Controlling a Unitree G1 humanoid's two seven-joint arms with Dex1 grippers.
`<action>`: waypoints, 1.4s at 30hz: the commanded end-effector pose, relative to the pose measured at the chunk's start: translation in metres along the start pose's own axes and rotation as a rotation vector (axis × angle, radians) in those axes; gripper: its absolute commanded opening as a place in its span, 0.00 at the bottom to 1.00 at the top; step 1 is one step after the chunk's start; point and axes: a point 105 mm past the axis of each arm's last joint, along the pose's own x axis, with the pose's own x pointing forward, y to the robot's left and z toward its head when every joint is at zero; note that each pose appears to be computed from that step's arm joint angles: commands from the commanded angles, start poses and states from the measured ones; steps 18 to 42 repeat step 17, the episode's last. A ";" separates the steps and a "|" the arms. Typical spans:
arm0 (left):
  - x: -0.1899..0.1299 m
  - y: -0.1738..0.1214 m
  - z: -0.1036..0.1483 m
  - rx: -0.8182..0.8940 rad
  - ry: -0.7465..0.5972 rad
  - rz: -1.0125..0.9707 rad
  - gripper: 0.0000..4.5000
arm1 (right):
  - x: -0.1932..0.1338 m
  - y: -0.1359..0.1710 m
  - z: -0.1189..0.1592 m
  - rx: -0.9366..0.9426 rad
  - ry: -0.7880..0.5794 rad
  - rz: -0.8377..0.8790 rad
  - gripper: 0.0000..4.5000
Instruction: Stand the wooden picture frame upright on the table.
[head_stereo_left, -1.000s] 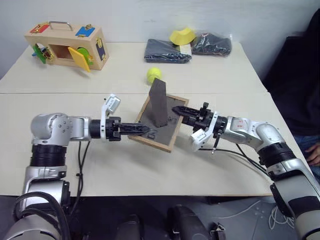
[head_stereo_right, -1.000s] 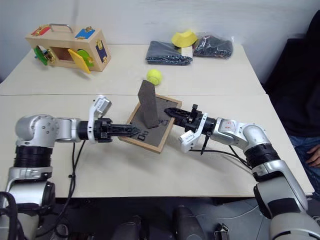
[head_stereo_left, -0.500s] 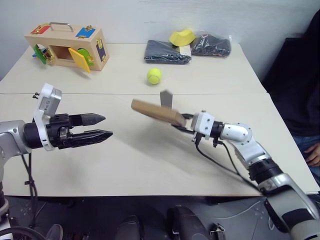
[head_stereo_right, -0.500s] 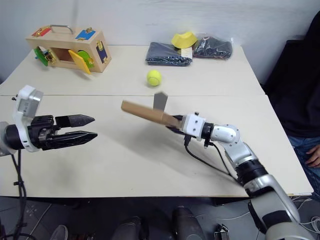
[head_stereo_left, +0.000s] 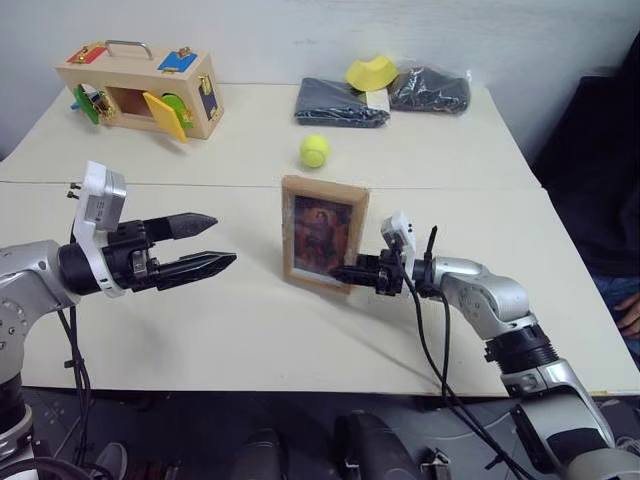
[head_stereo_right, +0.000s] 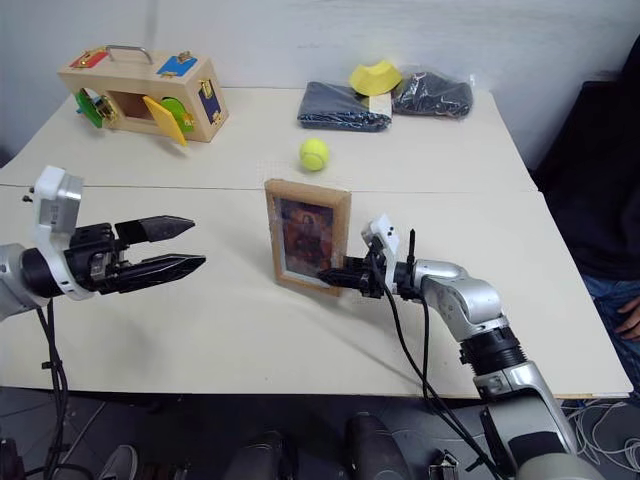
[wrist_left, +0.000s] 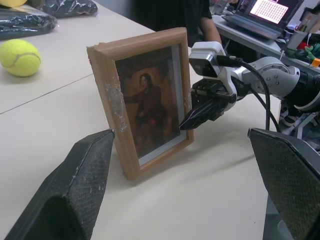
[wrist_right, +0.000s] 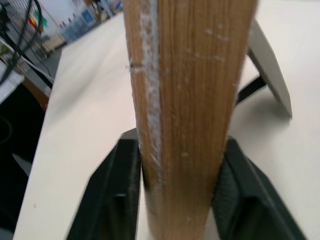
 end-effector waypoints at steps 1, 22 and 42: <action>0.000 0.002 0.012 0.062 -0.022 -0.005 1.00 | -0.008 0.011 0.004 -0.069 0.022 0.036 0.71; -0.001 0.021 0.016 0.163 -0.027 0.018 1.00 | -0.162 0.026 0.087 -0.356 0.102 -0.104 1.00; -0.001 0.021 0.016 0.163 -0.027 0.018 1.00 | -0.162 0.026 0.087 -0.356 0.102 -0.104 1.00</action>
